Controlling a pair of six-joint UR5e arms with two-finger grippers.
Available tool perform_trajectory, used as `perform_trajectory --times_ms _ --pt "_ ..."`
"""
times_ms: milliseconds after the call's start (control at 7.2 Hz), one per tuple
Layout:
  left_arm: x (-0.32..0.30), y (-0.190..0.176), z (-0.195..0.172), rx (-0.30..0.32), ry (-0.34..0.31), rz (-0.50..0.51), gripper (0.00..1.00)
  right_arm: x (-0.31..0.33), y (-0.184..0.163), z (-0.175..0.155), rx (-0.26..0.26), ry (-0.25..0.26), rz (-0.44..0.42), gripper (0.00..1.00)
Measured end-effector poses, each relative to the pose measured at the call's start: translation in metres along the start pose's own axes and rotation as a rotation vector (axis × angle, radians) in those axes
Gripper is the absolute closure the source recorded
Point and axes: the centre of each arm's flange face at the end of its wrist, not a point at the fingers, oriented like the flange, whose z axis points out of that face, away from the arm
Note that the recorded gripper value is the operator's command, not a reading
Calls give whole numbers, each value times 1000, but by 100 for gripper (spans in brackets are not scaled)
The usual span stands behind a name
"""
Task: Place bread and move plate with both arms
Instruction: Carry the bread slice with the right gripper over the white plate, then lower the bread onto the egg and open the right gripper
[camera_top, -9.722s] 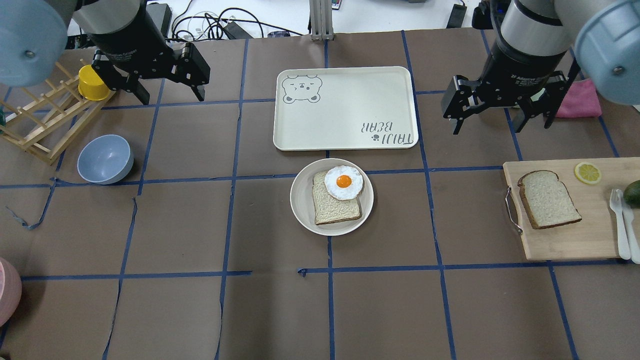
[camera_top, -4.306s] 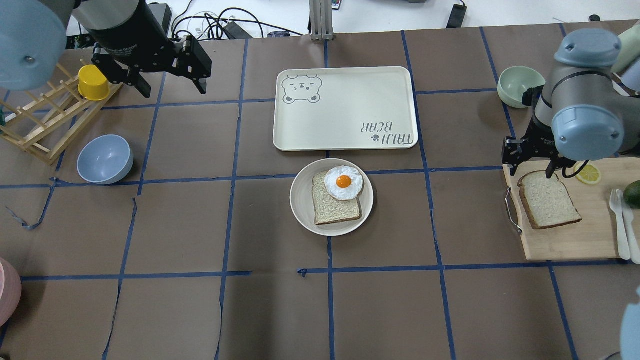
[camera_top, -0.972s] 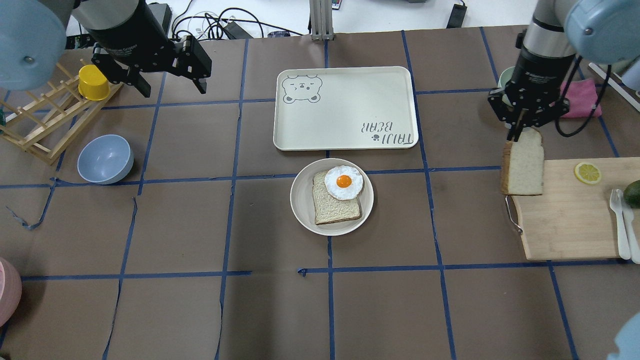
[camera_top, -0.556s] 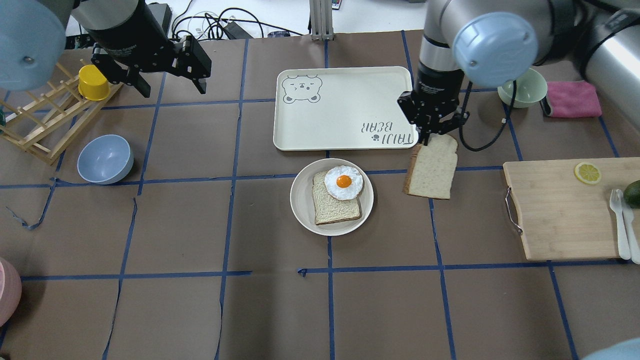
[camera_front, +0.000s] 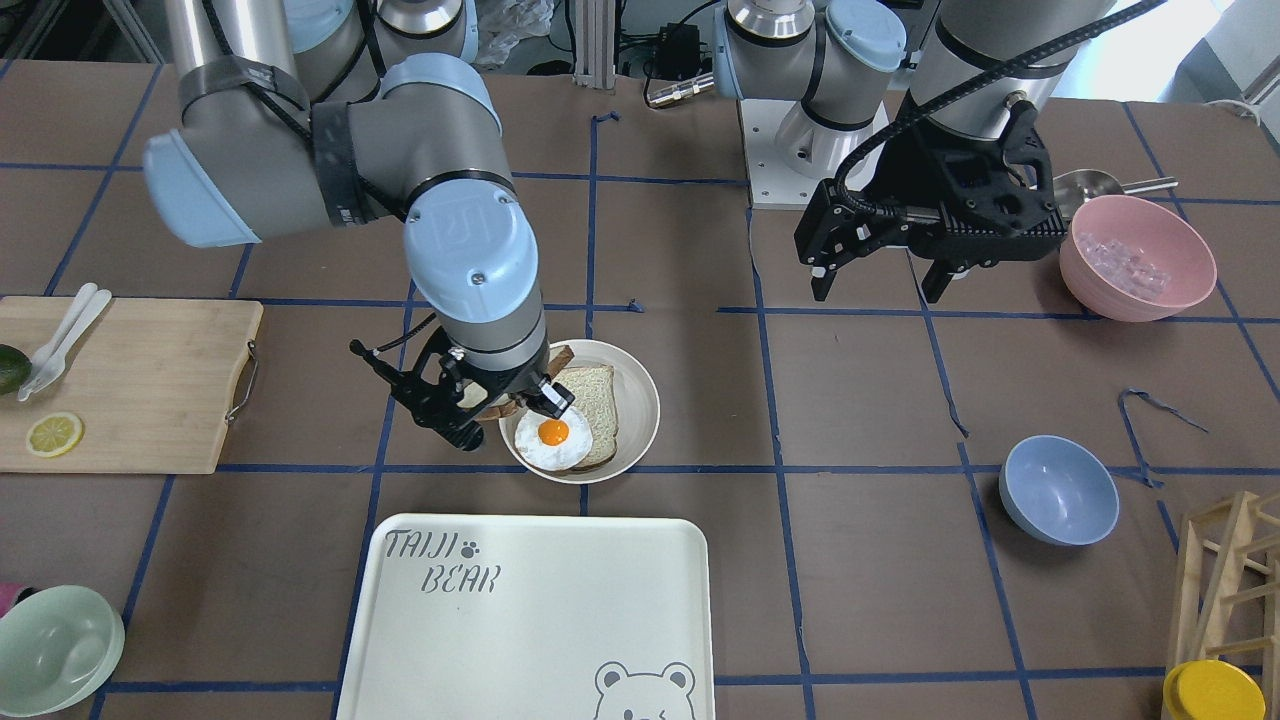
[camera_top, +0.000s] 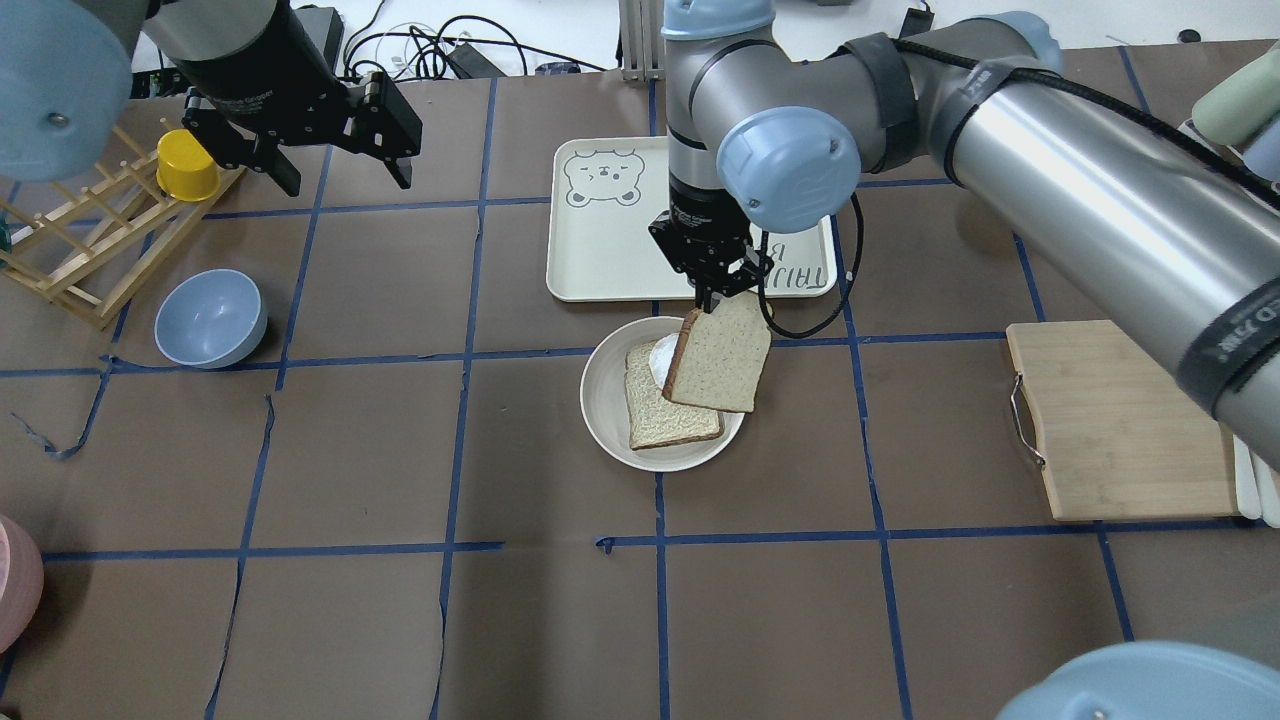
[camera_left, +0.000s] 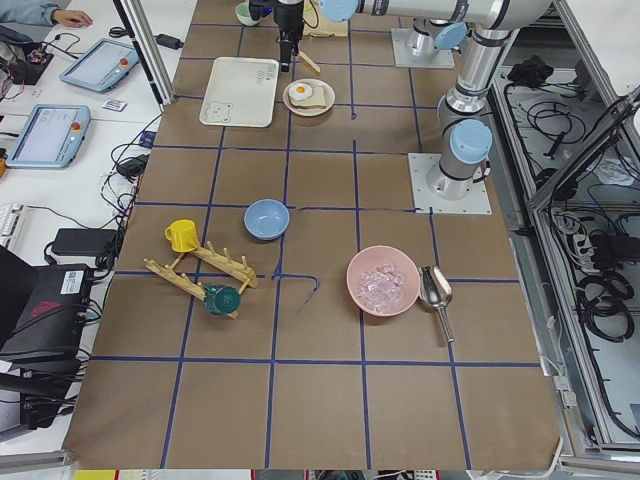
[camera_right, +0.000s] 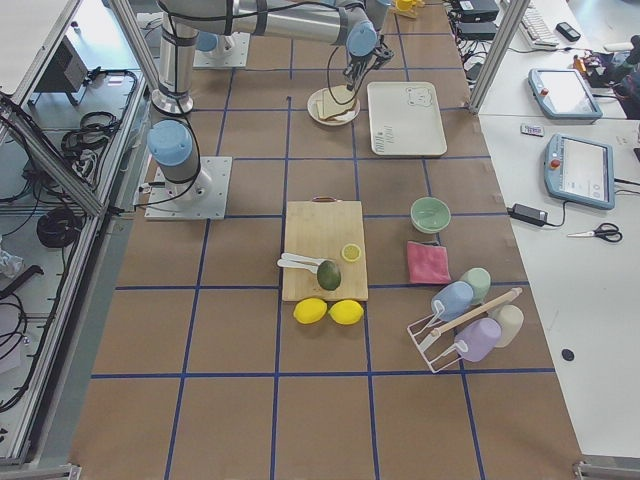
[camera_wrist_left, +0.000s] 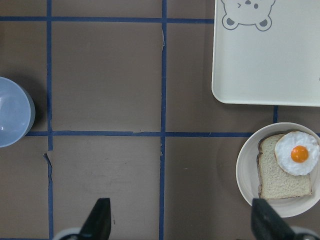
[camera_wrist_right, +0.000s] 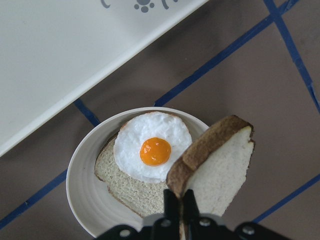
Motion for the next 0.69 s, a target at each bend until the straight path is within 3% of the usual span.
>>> perform_trajectory --times_ms 694 --pt "0 0 0 0 0 0 0 -28 12 36 -8 19 -36 100"
